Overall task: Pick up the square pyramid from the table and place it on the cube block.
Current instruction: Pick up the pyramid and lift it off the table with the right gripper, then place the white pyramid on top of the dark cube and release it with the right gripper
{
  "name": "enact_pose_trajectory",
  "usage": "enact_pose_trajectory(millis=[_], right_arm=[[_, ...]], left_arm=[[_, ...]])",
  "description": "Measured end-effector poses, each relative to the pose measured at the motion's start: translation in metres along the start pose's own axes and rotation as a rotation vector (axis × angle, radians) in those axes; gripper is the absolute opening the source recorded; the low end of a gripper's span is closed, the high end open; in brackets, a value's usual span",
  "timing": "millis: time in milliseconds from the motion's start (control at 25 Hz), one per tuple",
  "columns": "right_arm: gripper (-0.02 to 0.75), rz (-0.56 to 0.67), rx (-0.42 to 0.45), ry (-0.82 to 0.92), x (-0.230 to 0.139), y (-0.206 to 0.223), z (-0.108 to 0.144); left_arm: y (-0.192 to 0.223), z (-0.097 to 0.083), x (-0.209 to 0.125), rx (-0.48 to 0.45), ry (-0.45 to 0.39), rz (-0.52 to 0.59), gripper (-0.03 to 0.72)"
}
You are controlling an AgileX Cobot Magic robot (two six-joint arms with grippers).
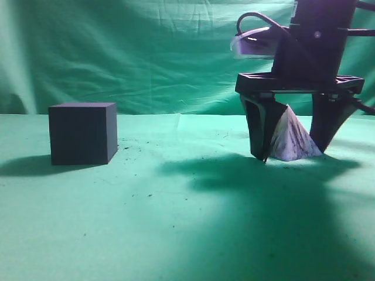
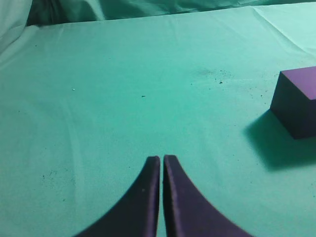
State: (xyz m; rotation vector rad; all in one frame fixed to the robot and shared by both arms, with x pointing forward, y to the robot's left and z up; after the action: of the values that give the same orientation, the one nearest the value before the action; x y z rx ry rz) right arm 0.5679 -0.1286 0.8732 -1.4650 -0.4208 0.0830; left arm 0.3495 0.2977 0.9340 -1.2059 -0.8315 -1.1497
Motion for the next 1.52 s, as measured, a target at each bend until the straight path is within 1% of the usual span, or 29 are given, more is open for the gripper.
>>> enact_pose_trajectory(millis=[40,80,160,240,280,320,360,400,440,760,840,960,1080,1120,1200,1360,1440,1520], right_arm=[[0.645,-0.006,-0.003,-0.004,0.001,0.000,0.000],[0.598,-0.013,-0.005,-0.008,0.003,0.001,-0.001],[0.535,-0.021,-0.010,-0.015,0.004,0.002,-0.001],[0.439,-0.023,-0.009,-0.015,0.006,0.002,-0.001],[0.413,-0.020,-0.013,-0.021,0.005,0.002,-0.002],[0.419,-0.018,-0.017,-0.027,0.006,0.002,-0.002],[0.376,-0.015,-0.021,-0.033,0.005,0.002,-0.002],[0.368,-0.013,-0.025,-0.039,0.005,0.001,-0.002],[0.377,-0.012,-0.026,-0.040,0.005,0.001,-0.001],[0.377,0.019,-0.043,-0.045,0.012,-0.006,-0.002],[0.377,0.021,-0.050,-0.049,0.018,-0.013,-0.002],[0.377,-0.011,-0.050,-0.050,0.033,-0.032,0.000],[0.377,-0.028,-0.047,-0.076,0.042,-0.049,0.006],[0.377,-0.026,-0.043,-0.108,0.046,-0.064,0.017],[0.377,-0.039,-0.027,-0.152,0.052,-0.083,0.038],[0.377,-0.084,0.046,-0.257,0.058,-0.120,0.100],[0.377,-0.088,0.073,-0.313,0.058,-0.127,0.132],[0.377,-0.079,0.090,-0.362,0.058,-0.125,0.158]], left_arm=[[0.000,0.000,0.000,0.000,0.000,0.000,0.000],[0.000,0.000,0.000,0.000,0.000,0.000,0.000],[0.000,0.000,0.000,0.000,0.000,0.000,0.000],[0.000,0.000,0.000,0.000,0.000,0.000,0.000],[0.000,0.000,0.000,0.000,0.000,0.000,0.000],[0.000,0.000,0.000,0.000,0.000,0.000,0.000],[0.000,0.000,0.000,0.000,0.000,0.000,0.000],[0.000,0.000,0.000,0.000,0.000,0.000,0.000],[0.000,0.000,0.000,0.000,0.000,0.000,0.000],[0.000,0.000,0.000,0.000,0.000,0.000,0.000],[0.000,0.000,0.000,0.000,0.000,0.000,0.000],[0.000,0.000,0.000,0.000,0.000,0.000,0.000],[0.000,0.000,0.000,0.000,0.000,0.000,0.000],[0.000,0.000,0.000,0.000,0.000,0.000,0.000],[0.000,0.000,0.000,0.000,0.000,0.000,0.000],[0.000,0.000,0.000,0.000,0.000,0.000,0.000],[0.000,0.000,0.000,0.000,0.000,0.000,0.000],[0.000,0.000,0.000,0.000,0.000,0.000,0.000]])
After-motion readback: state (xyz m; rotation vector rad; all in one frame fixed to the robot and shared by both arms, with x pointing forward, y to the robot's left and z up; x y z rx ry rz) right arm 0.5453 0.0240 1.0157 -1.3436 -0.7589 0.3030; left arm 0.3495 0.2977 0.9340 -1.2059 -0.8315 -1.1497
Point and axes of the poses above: a point on each arm's last joint axis where the gripper is mounted, y pointing out along that axis toward the gripper, z along the wrist's bending axis when the last joint is at zero, x = y × z, the point moved 6 cm from there along y, pointing out along that axis toward the gripper, and after that the axes turned 9 degrees about y, right-handed, at the moved point
